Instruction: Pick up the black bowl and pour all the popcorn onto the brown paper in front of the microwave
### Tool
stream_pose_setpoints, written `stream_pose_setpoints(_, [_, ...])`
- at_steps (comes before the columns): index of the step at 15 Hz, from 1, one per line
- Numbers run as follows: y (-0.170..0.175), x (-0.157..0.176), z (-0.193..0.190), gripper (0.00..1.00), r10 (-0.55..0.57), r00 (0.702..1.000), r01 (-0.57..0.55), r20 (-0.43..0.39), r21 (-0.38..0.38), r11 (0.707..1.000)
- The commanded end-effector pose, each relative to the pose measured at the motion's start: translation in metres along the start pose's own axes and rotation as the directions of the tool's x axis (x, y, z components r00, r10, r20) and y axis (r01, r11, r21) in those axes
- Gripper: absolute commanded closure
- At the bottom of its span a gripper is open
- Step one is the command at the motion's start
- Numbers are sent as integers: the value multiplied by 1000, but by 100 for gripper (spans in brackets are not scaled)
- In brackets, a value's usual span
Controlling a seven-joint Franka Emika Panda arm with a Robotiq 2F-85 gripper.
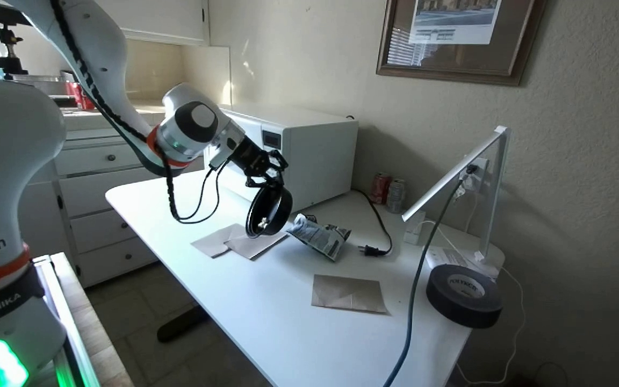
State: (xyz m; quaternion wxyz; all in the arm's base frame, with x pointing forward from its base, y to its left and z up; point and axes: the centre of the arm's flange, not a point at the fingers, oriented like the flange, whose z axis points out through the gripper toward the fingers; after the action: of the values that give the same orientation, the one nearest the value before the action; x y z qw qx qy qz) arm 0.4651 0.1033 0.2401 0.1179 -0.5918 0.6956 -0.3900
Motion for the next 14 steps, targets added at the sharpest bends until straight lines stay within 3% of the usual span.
stream_pose_setpoints(1, [14, 1, -2, 99, 2, 1000, -3, 4, 111, 994])
stream_pose_setpoints(8, [23, 3, -6, 99, 16, 1000, -17, 7, 167, 986])
stream_pose_setpoints(14, [33, 3, -13, 99, 15, 997, -33, 73, 251, 967])
